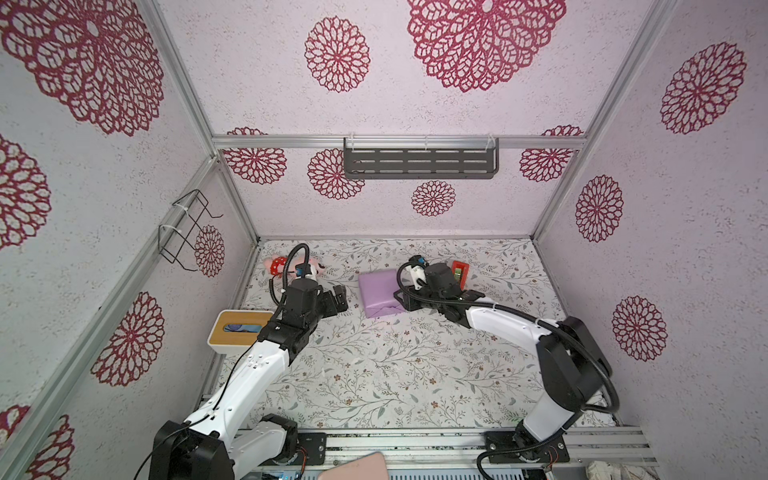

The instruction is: Wrap the gift box in paper

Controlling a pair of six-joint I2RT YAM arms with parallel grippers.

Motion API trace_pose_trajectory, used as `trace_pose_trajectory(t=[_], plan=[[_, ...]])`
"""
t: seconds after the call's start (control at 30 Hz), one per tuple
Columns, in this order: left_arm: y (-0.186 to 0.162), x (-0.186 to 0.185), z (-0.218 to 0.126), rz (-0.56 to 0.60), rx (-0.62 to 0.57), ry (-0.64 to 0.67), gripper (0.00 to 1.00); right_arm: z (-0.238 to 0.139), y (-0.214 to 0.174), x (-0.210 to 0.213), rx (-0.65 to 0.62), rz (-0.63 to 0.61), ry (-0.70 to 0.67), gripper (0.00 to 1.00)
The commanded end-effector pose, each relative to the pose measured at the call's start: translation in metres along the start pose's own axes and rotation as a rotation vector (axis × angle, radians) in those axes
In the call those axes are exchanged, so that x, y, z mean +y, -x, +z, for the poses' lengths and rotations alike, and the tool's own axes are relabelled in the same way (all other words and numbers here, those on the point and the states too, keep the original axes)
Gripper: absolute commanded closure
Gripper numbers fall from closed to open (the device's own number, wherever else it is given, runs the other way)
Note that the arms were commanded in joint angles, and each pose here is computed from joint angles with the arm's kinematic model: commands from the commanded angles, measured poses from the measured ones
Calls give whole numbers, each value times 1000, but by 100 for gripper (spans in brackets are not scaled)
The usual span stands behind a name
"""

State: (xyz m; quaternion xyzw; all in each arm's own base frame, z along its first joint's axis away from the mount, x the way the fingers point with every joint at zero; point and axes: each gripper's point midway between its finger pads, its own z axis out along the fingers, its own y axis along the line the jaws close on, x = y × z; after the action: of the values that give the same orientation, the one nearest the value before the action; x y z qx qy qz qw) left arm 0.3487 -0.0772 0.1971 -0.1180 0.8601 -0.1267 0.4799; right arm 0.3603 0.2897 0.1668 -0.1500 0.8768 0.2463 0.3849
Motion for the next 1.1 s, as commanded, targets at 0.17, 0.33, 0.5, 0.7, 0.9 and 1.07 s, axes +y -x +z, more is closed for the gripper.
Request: trace_pose_trajectory(t=[0.17,0.33,0.5,0.7,0.9,1.07], plan=[[40,104,-37,46,-334,422,3,-156,-2,-189,-318,21,-912,18],[29,147,-19,105,-357,481,3,-174,-44,-248,-392,71,-1067,1],[8,157,22,170,-311,371,3,-141,-66,-273,-368,53,-972,1],[25,149,42,181,-352,255,3,-137,-43,-282,-480,41,-833,1],[21,143,57,217,-270,213,3,-145,-45,-282,-586,0,-723,1],[19,143,56,262,-327,205,3,-148,-58,-290,-624,37,-727,1]])
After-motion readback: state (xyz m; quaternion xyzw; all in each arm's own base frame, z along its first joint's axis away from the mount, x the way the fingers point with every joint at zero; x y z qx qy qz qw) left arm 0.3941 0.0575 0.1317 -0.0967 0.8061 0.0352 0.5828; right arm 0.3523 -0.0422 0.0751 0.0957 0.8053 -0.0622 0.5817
